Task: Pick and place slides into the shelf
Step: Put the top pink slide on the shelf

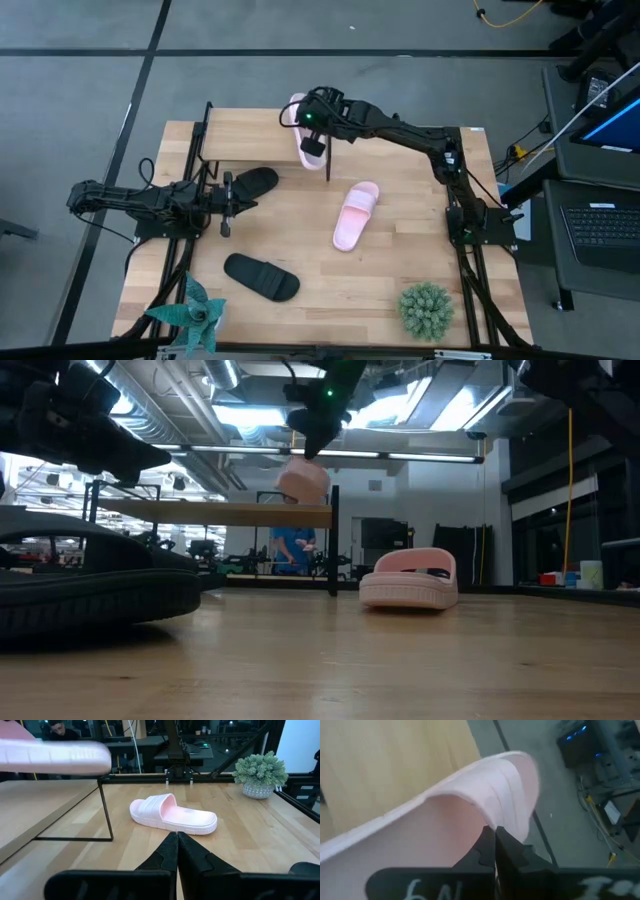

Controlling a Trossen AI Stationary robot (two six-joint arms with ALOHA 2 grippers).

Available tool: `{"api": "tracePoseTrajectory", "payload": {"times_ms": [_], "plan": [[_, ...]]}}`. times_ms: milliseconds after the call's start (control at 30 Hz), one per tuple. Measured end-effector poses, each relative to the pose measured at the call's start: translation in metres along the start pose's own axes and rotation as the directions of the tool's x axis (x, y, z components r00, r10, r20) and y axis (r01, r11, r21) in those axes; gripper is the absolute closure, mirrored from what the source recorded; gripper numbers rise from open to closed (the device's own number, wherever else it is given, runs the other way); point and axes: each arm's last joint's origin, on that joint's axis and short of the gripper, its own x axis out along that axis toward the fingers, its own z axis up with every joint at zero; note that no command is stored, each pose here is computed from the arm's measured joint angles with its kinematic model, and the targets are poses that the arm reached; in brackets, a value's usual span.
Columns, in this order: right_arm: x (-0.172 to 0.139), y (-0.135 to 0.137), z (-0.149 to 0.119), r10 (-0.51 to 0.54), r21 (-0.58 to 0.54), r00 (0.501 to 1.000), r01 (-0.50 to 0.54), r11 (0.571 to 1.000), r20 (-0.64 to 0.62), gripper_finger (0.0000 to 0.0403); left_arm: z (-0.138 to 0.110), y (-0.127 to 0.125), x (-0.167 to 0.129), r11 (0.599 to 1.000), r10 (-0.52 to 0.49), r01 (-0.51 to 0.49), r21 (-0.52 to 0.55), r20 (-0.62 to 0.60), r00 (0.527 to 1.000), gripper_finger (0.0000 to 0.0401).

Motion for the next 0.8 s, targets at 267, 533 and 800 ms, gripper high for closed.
{"api": "tracePoseTrajectory", "payload": {"times_ms": [267, 533, 800], "plan": [[0.0048, -0.0018, -0.0024, -0.006, -0.019, 1.0, 0.005, 1.0, -0.021, 0.0403, -0.0002, 0.0, 0.0, 1.0, 0.0, 0.0, -0.003, -0.002, 1.0, 0.0401], [0.0046, -0.0014, -0.0074, 0.0, -0.055, 0.998, -0.003, 0.998, -0.068, 0.0403, -0.0002, 0.0, 0.0, 1.0, 0.0, 0.0, -0.014, -0.002, 1.0, 0.0401], [0.0046, -0.0014, -0.008, 0.0, -0.059, 0.997, -0.004, 0.998, -0.074, 0.0403, -0.0002, 0.0, 0.0, 1.0, 0.0, 0.0, -0.023, -0.002, 1.0, 0.0401]]}}
